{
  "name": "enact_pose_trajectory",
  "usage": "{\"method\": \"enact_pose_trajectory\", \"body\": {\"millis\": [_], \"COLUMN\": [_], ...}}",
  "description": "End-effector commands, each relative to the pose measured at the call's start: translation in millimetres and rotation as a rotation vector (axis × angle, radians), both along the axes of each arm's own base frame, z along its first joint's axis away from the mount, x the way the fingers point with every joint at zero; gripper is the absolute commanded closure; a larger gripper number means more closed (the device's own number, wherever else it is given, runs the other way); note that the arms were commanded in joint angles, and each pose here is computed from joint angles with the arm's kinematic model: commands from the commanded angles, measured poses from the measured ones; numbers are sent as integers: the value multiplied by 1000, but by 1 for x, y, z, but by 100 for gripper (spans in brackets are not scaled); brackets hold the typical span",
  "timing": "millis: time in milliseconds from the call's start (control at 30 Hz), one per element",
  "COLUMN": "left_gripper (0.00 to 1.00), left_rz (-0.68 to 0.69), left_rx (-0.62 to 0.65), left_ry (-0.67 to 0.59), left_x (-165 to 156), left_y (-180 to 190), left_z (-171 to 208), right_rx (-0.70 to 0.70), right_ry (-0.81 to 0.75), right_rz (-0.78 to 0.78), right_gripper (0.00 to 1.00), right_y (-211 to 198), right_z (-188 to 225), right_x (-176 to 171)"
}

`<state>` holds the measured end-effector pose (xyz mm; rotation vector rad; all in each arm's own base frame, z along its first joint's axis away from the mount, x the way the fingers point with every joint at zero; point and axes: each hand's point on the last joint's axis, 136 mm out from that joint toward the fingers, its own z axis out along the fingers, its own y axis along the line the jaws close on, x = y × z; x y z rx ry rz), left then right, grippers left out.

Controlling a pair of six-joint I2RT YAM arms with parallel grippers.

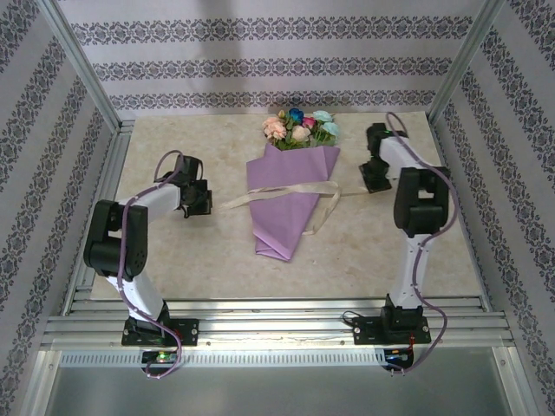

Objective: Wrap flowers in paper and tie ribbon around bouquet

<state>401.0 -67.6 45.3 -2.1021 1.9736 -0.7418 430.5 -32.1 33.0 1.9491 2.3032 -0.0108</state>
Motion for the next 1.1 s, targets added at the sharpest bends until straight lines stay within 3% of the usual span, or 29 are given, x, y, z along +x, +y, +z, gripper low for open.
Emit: {"method": "enact_pose_trajectory", "body": {"millis": [0, 167, 200, 300, 400, 433, 600, 933, 1000, 1033, 1067], "left_gripper": [100, 100, 95, 60, 39, 37, 35, 37, 45, 53, 68], "left_rz": [3, -10, -35, -112, -183, -193, -189, -116, -114, -110, -104], "left_rx": [42, 58, 49, 7, -53, -68, -149, -126, -129, -132, -134], "left_ry": [8, -13, -20, -50, -52, -52, 12, 12, 5, -1, -11], "left_x": [-12, -10, -5, 6, 10, 11, 11, 45, 50, 52, 53], "left_y": [23, 34, 27, -12, -63, -75, -123, -134, -137, -137, -137], "left_z": [3, 12, 16, 33, 42, 42, 16, -11, -14, -14, -14], "right_rx": [-88, -84, -70, -16, 4, 5, 4, 16, 18, 18, 20], "right_ry": [-49, -70, -68, -85, -81, -81, -78, -88, -86, -86, -85], "right_rz": [-4, 16, 30, 63, 72, 75, 82, 91, 95, 95, 96], "right_gripper": [100, 100, 100, 100, 100, 100, 100, 100, 100, 100, 100], "right_y": [-42, -59, -56, -41, -32, -30, -26, -21, -19, -19, -18], "right_z": [22, 29, 29, 24, 19, 19, 17, 16, 14, 14, 13], "right_x": [-16, -29, -28, -20, -19, -19, -24, -28, -28, -29, -29]}}
